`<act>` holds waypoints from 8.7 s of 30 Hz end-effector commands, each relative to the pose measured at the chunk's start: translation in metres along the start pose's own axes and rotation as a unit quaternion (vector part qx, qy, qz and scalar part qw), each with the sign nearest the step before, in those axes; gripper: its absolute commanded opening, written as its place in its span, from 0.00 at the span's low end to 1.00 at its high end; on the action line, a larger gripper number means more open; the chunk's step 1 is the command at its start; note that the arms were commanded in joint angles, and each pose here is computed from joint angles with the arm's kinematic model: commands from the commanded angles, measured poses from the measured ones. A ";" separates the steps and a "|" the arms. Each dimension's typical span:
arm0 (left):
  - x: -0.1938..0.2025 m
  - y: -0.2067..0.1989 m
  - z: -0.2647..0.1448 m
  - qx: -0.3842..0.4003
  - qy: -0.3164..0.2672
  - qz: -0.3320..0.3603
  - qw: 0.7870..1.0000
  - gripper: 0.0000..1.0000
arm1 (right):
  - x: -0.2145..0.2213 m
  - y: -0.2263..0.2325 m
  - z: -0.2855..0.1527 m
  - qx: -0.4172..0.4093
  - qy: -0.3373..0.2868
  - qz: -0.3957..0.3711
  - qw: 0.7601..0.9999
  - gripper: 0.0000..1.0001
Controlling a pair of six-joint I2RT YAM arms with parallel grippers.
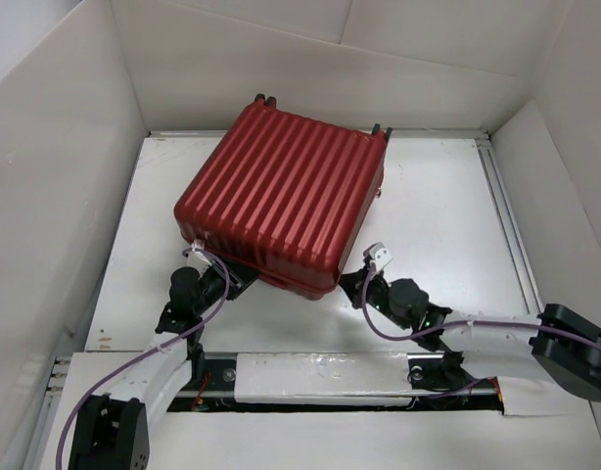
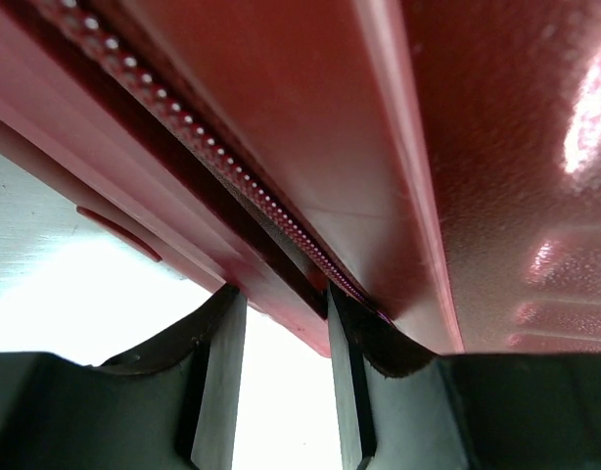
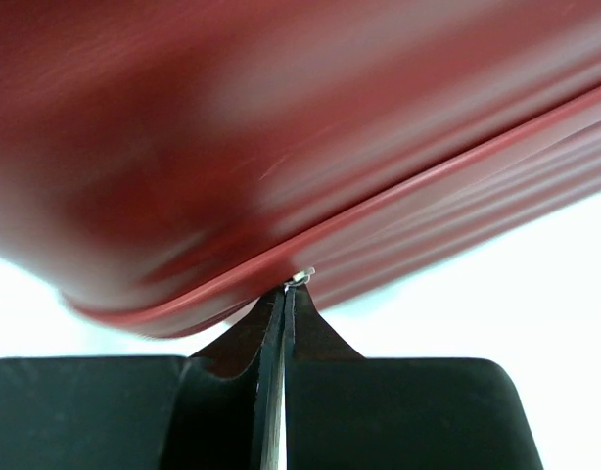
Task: Pack the luggage
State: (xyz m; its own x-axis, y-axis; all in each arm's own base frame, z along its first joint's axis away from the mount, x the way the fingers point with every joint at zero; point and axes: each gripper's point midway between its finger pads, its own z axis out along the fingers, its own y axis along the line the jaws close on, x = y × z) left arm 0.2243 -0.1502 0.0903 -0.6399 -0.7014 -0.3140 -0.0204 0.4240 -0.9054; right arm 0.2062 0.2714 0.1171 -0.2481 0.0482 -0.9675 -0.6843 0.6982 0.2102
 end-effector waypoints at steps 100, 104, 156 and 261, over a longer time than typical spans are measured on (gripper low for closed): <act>0.157 -0.102 0.021 0.155 0.081 0.022 0.984 0.00 | -0.083 0.186 0.053 -0.024 0.054 0.074 0.996 0.00; 0.150 -0.101 0.016 0.152 0.070 0.026 0.986 0.00 | -0.079 0.191 0.056 -0.032 0.063 0.077 0.995 0.05; -0.258 -0.101 0.053 -0.053 -0.146 0.062 0.986 0.64 | -0.079 -0.171 -0.009 0.220 0.074 0.179 0.956 0.00; 0.001 -0.035 -0.001 0.018 -0.058 0.086 0.994 0.39 | -0.043 -0.146 -0.090 0.238 -0.128 0.228 0.935 0.44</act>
State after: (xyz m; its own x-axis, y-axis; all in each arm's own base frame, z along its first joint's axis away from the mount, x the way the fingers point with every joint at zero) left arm 0.2225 -0.1544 0.1036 -0.5173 -0.7201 -0.4624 0.0191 0.5304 -0.8475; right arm 0.2484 0.1106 0.1258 -0.3022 0.5011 -0.8109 -0.1620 0.8113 0.5617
